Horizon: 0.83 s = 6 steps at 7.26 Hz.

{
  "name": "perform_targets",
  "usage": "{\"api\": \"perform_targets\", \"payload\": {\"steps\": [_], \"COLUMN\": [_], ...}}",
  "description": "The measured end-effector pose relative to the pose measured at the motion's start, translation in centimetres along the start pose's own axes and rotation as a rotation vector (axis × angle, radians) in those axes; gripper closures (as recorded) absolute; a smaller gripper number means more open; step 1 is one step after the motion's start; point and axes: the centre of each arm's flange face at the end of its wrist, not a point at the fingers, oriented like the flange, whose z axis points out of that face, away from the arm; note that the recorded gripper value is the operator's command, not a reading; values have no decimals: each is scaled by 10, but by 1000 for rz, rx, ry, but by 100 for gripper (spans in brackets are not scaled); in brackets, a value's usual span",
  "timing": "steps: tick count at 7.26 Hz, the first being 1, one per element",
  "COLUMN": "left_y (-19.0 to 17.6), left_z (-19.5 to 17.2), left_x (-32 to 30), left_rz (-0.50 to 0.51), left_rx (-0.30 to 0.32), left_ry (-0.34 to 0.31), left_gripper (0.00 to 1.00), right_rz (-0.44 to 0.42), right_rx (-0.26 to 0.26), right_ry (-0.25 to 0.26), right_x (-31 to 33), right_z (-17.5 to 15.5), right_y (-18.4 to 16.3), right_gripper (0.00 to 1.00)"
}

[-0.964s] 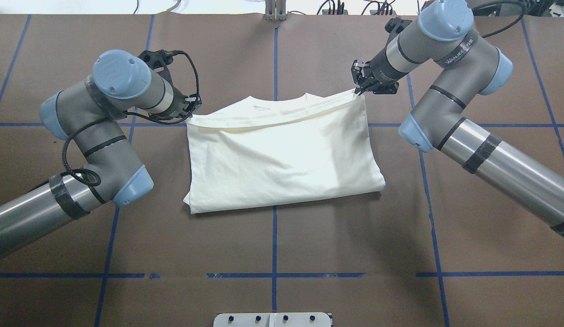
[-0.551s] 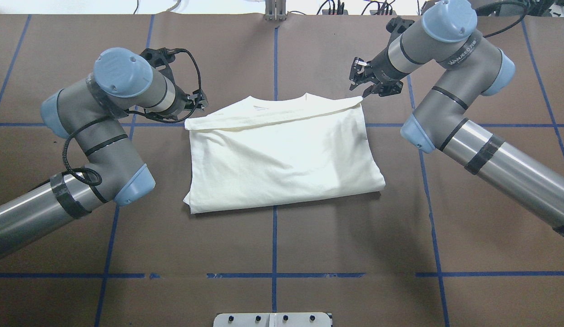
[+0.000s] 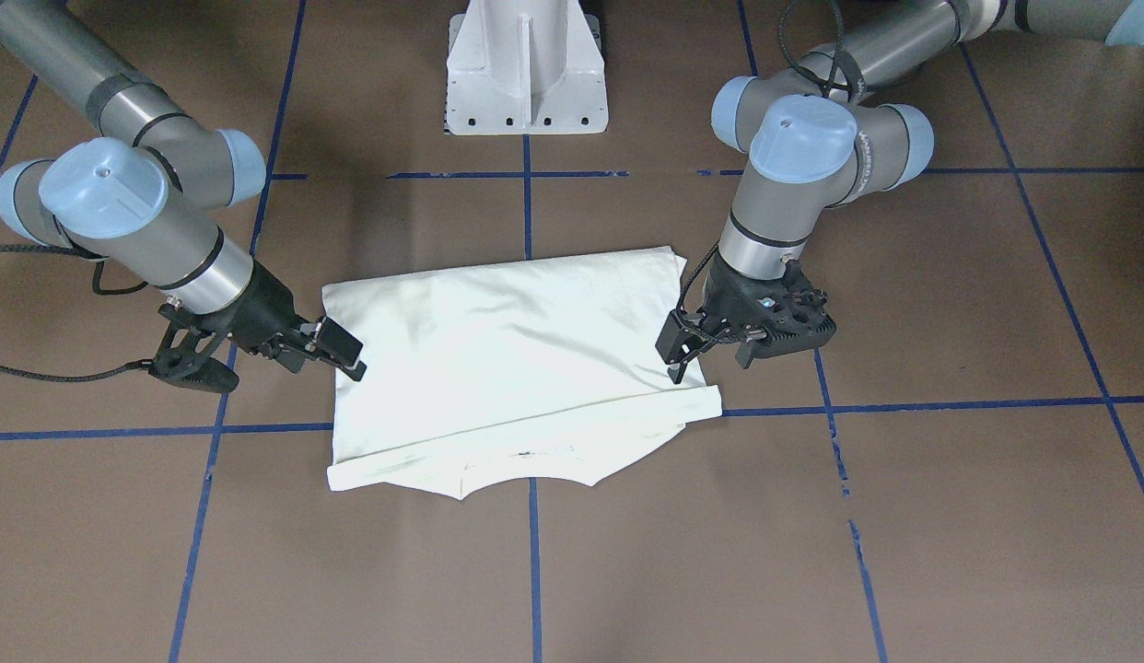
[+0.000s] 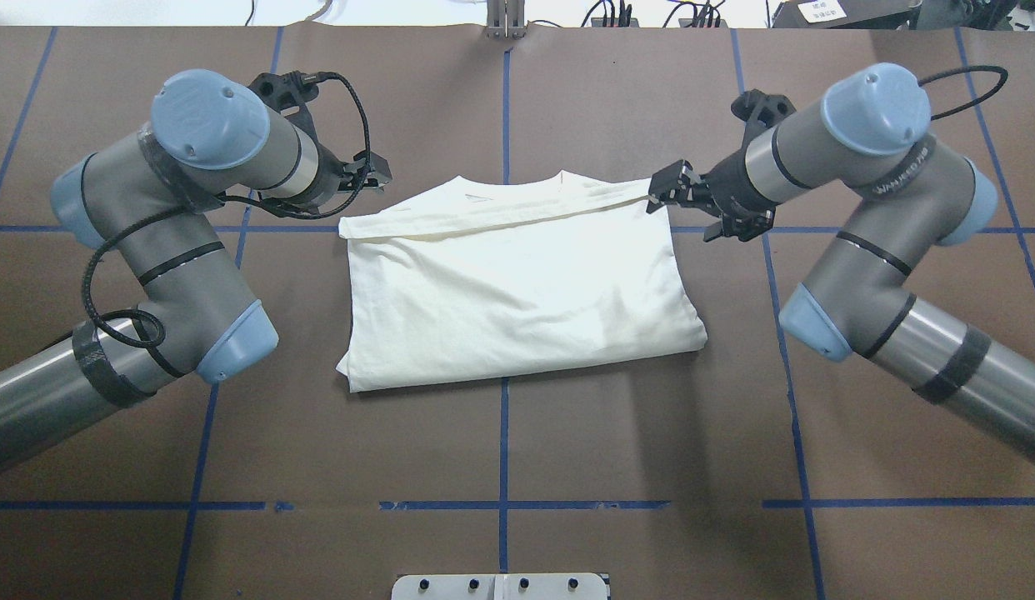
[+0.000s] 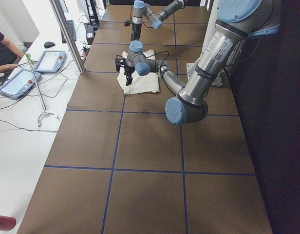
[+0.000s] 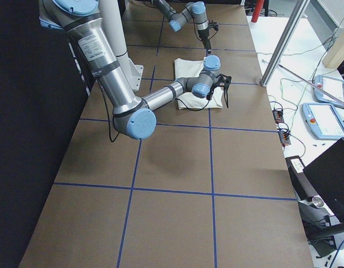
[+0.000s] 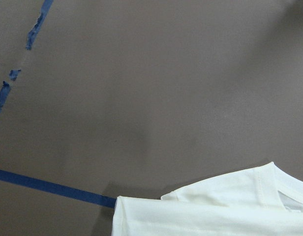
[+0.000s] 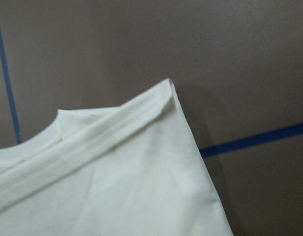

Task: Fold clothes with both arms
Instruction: 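Move the right gripper to the folded shirt's side edge nearest it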

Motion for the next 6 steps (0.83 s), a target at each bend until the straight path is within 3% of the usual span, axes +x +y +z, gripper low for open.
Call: {"api": "perform_targets", "payload": {"steps": [4,5,6], "left_y": [3,4,4], "left_z": [-11,-11,-11], "left_x": [6,7,7], "left_rz": [-18,-20,-21], "left_rx": [-1,-1,-2], "left_ry": [15,16,16], "left_gripper": [1,1,1], "right_rz": [-25,-33,-39], "right_rx": [-39,-54,-66], "right_ry": [70,77,81], "right_x": [58,60,60], "right_z": [18,24,28], "right_y": [65,75,82], "right_gripper": [2,15,63]}}
